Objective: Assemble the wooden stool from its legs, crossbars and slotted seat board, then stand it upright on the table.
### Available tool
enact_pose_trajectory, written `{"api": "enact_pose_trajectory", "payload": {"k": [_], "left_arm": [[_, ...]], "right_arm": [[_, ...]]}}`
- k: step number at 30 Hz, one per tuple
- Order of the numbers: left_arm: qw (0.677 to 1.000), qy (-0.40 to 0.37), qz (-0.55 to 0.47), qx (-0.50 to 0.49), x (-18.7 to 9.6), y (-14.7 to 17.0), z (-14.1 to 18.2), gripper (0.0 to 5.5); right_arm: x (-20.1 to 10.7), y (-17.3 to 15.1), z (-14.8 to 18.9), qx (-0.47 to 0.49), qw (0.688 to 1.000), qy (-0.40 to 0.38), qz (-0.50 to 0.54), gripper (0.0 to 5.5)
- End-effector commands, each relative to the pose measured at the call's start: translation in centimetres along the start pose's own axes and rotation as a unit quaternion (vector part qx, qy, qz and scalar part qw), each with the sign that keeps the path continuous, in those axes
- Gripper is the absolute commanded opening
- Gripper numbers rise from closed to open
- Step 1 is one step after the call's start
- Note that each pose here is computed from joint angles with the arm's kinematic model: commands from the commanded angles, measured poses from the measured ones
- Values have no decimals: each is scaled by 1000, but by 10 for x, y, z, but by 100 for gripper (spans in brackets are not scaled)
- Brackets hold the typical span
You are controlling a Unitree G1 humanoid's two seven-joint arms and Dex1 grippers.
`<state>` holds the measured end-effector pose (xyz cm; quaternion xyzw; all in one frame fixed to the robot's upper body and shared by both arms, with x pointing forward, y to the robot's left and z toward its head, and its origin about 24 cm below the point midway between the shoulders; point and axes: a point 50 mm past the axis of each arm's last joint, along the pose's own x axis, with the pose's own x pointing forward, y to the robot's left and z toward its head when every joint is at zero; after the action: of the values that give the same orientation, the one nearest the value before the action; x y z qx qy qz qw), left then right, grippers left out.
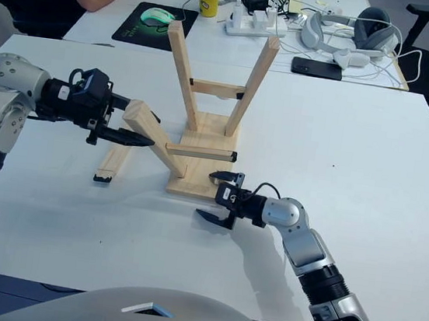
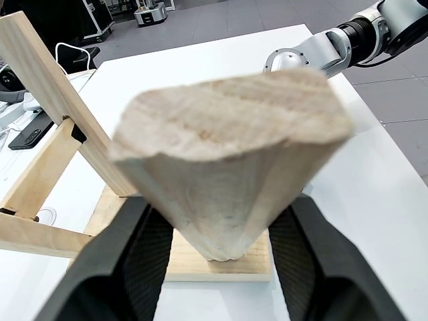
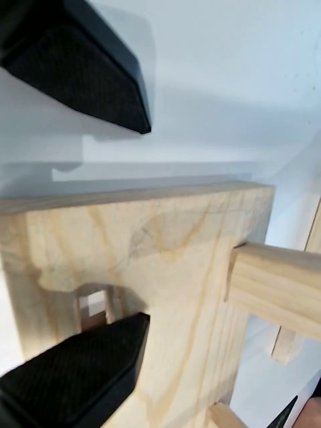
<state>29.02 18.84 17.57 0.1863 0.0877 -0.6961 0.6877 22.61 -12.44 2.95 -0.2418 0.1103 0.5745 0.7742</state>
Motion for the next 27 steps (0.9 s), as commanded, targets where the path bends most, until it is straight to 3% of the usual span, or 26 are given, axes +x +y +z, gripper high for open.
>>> {"api": "enact_pose_trajectory", "payload": {"k": [1, 4, 8, 9, 20, 27], "left_arm": [[995, 55, -26, -82, 11, -8, -30, 207], [996, 44, -19, -78, 11, -6, -22, 207], [997, 17, 1, -72, 11, -1, -13, 207], [997, 16, 4, -72, 11, -1, -12, 243], [997, -7, 34, -76, 6, 5, -6, 388], [995, -18, 46, -87, -12, 5, 4, 485]], "right_arm": [[-5, 7, -12, 65, 998, 3, 15, 497], [-11, -3, -3, 115, 992, -54, -16, 497], [-17, -11, 2, 166, 981, -100, -25, 440], [-17, -12, 2, 173, 979, -106, -27, 425], [-6, -12, 0, 198, 972, -121, -43, 262], [6, -14, -11, 212, 971, -81, -70, 157]]}}
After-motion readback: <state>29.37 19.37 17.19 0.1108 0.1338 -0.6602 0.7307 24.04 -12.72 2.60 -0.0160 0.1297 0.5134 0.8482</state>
